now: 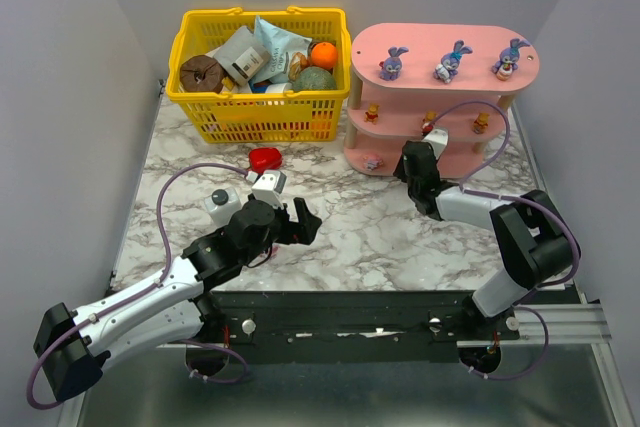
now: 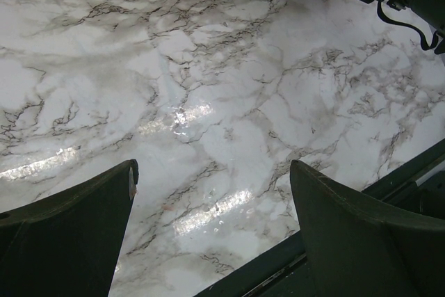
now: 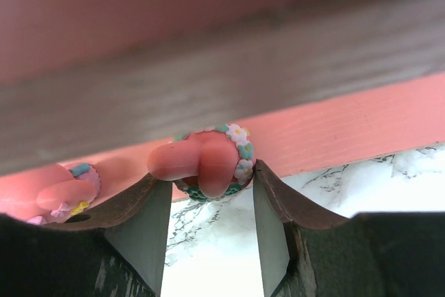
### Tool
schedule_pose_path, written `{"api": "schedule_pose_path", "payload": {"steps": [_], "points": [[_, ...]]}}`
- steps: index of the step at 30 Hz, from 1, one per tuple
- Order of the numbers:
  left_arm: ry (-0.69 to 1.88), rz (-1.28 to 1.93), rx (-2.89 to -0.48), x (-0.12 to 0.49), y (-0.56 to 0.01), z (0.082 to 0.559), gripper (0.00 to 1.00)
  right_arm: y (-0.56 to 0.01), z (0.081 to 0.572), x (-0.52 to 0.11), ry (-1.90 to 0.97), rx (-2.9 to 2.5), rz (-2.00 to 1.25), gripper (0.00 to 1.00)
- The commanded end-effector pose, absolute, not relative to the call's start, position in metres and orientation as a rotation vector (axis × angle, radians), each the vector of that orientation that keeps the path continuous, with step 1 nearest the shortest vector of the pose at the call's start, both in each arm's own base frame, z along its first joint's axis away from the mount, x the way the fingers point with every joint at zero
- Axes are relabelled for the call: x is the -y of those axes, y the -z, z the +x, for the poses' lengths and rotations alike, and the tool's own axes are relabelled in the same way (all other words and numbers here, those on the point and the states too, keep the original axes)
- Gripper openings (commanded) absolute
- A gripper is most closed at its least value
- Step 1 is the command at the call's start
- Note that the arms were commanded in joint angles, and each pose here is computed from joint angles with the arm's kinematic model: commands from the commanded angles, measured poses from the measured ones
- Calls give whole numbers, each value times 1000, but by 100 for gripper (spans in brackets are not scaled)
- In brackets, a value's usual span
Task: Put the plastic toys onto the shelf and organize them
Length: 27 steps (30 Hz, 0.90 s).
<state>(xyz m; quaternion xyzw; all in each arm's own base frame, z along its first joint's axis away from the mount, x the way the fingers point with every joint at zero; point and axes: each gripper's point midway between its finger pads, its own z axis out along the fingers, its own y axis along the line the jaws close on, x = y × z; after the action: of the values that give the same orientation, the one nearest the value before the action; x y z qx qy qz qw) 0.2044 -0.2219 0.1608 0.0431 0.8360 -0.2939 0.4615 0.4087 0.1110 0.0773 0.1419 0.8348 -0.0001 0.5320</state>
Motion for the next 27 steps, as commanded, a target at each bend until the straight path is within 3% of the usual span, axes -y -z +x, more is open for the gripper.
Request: {"api": "schedule_pose_path", "payload": {"steps": [1,13,27], "points": [[711,90,-2037,218,-165,207,99,-84,417,-104,36,-1961,387,45],[710,90,-2038,218,-165,207,99,-88,412,-108,-11,-1959,359,76],[737,84,-2024,218,-170,204,99,-101,365,-131,-299,-2001,310,85]]}}
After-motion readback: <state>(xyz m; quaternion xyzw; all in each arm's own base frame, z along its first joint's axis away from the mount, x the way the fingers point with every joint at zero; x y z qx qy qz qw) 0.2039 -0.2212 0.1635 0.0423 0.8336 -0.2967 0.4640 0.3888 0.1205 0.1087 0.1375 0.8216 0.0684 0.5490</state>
